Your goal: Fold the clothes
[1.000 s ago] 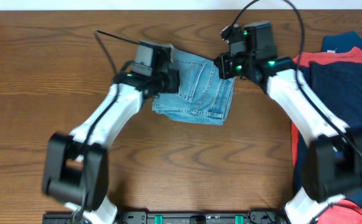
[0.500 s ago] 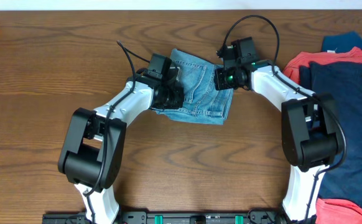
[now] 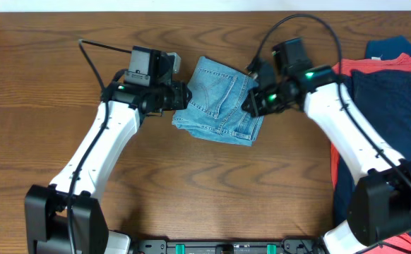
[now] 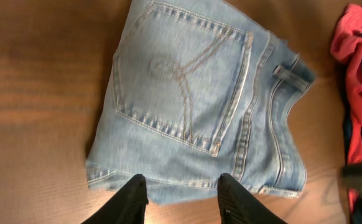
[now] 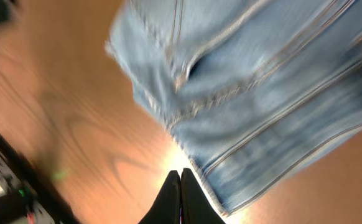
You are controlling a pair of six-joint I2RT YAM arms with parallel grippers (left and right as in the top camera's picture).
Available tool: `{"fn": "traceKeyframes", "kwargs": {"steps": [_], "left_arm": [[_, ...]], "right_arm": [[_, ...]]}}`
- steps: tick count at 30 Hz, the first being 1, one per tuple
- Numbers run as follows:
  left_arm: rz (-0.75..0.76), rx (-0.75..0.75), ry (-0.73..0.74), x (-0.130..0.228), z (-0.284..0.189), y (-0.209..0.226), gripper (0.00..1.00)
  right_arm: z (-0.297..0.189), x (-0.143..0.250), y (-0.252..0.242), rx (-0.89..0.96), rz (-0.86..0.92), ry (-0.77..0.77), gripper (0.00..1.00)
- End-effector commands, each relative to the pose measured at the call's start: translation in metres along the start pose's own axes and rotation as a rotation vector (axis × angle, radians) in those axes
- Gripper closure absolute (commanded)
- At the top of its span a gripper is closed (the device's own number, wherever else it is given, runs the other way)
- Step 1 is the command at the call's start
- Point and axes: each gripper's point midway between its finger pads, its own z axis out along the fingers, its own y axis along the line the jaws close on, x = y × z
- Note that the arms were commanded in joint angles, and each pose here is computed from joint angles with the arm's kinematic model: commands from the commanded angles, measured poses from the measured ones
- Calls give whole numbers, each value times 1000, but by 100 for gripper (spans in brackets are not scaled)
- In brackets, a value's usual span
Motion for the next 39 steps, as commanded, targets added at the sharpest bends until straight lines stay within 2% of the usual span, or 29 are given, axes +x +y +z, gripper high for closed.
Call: {"fn": "traceKeyframes", "kwargs": {"steps": [1, 5, 9, 13, 17, 21, 25, 27, 32, 36, 39], "left_arm": [[-10, -20, 58, 13, 6, 6, 57], [-33, -38, 123, 32, 16, 15, 45], [-48, -49, 161, 43, 26, 22, 45], [-81, -54, 208, 52, 39, 27, 45], [-166, -54, 266, 64, 52, 31, 44], [-245, -62, 299, 71, 61, 34, 33], [-286, 16, 325, 74, 60, 20, 14], [-315, 16, 329, 74, 60, 19, 9], [-352, 34, 357, 80, 61, 8, 2], [-384, 23, 386, 89, 62, -1, 2], [-410, 18, 401, 95, 64, -11, 2]], "right_arm": [[32, 30, -22, 115, 35, 121, 99], [73, 58, -45, 158, 68, 202, 99], [114, 73, -89, 273, 167, 210, 99], [133, 75, -81, 140, 185, 228, 99], [121, 73, -65, 94, 132, 229, 99], [90, 61, -45, 87, 69, 171, 99], [42, 28, -29, 75, 22, 0, 99], [23, 10, -27, 85, -3, -93, 96], [-3, -40, -39, 163, -56, -313, 92], [3, -57, -67, 236, -4, -369, 91], [22, -58, -92, 250, 69, -355, 92]]}}
